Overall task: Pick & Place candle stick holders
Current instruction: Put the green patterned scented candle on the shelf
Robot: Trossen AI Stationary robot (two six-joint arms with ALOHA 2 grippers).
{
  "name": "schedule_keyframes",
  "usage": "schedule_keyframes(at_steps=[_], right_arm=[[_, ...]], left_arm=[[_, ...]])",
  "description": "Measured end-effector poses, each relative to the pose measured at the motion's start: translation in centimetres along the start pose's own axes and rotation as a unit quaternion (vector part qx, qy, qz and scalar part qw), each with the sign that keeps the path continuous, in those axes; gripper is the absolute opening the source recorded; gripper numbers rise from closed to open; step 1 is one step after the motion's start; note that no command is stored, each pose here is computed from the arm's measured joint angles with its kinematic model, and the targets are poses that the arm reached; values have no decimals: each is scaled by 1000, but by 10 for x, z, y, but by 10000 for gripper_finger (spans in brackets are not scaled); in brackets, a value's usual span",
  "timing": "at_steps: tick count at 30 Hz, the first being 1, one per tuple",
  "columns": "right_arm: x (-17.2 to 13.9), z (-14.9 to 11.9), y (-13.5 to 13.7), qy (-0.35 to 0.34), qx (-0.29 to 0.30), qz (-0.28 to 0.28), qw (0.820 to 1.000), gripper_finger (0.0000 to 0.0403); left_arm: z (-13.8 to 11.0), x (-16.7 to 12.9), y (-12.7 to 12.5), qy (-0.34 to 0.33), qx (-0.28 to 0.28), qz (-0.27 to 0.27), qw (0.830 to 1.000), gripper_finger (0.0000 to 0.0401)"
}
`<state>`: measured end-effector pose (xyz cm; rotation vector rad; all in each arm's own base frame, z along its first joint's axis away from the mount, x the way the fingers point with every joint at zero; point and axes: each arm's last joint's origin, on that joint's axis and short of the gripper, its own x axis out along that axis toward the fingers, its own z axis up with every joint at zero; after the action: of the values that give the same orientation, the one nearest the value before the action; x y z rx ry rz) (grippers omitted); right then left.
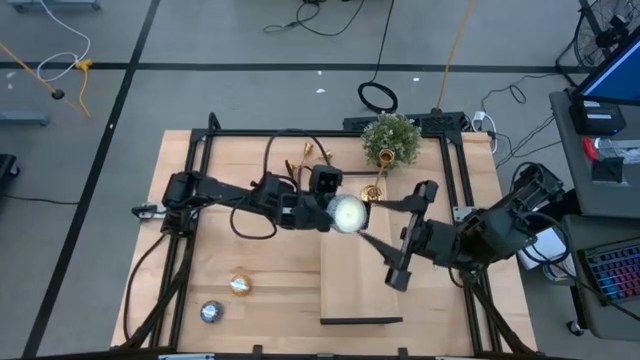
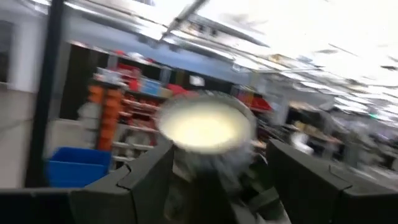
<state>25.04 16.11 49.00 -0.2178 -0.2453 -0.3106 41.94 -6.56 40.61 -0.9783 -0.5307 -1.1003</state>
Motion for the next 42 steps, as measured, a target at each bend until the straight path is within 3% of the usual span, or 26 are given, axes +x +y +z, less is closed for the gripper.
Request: schedule_keyframes(at_steps=[6, 14, 22, 42], right_arm=[[0, -5, 0, 34, 85, -37, 995, 251], [2, -9, 2, 37, 71, -12, 997, 251], [14, -23, 9, 55, 6, -27, 998, 254], [3, -7, 10, 15, 32, -21, 999, 330]], left_arm=[[0, -1, 3, -7, -1, 6, 1000, 290], [-2, 0, 1, -3, -4, 3, 1000, 290], [-6, 1, 3, 1, -14, 15, 1000, 290], [-5, 1, 6, -1, -8, 28, 1000, 290]])
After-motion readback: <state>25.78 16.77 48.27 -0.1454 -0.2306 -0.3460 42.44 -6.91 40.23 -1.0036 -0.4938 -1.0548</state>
